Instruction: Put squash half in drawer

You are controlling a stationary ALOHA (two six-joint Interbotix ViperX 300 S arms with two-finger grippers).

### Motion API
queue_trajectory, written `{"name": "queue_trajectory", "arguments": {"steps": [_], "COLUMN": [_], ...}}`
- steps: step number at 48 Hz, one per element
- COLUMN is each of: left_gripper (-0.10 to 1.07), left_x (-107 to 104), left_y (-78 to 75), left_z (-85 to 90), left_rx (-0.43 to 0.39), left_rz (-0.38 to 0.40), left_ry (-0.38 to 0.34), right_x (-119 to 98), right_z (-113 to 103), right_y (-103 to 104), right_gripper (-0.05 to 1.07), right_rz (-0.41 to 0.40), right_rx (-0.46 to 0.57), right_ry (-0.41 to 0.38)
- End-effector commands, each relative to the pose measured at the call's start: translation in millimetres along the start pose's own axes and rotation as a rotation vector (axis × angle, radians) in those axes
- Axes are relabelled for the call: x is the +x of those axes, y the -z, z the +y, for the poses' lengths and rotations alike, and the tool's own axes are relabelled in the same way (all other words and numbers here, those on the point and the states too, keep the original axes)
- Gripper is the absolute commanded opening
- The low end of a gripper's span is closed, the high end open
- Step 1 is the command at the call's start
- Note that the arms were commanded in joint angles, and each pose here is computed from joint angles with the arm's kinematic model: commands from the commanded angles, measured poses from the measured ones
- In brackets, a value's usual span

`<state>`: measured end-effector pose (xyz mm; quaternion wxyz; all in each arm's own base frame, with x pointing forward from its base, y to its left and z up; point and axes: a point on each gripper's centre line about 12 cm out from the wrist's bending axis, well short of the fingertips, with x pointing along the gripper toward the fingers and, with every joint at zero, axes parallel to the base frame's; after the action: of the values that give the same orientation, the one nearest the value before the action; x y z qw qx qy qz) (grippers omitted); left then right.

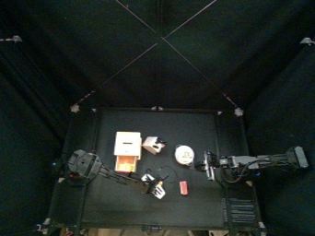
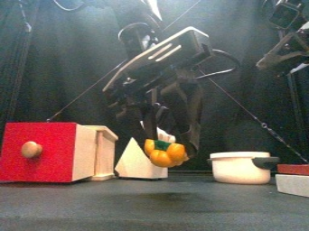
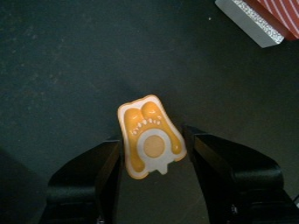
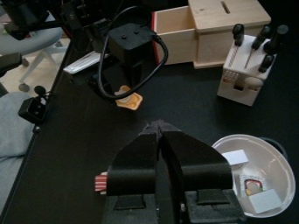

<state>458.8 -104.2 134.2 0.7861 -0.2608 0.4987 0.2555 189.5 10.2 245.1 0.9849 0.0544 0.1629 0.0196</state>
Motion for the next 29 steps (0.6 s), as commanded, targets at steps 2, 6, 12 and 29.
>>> {"name": "queue_trajectory", "arguments": {"steps": [2, 6, 12, 29], "left_gripper": [0.74, 0.74, 0.74, 0.74], "left_x": [-23.1, -32.0, -54.2, -110.9], "left_y": [-12.2, -16.0, -20.4, -18.2], "left_z": [-1.5, 6.5, 22.7, 60.5], "left_rx": [-0.012, -0.010, 0.003, 0.036], "left_rz": [-0.034, -0.039, -0.041, -0.039], "left_ry": [0.037, 0.013, -0.036, -0.106], "right_x": [1.0, 1.0, 1.0, 1.3], "right_z": [1.6, 1.6, 1.6, 1.5], "right_y": [-8.3, -8.3, -8.3, -8.1], "right_gripper": [0.02, 0.02, 0.02, 0.02], "right_rz": [-0.015, -0.015, -0.015, -0.013], "right_rx": [0.003, 0.002, 0.002, -0.001], "right_ry": [-0.005, -0.005, -0.005, -0.004]}}
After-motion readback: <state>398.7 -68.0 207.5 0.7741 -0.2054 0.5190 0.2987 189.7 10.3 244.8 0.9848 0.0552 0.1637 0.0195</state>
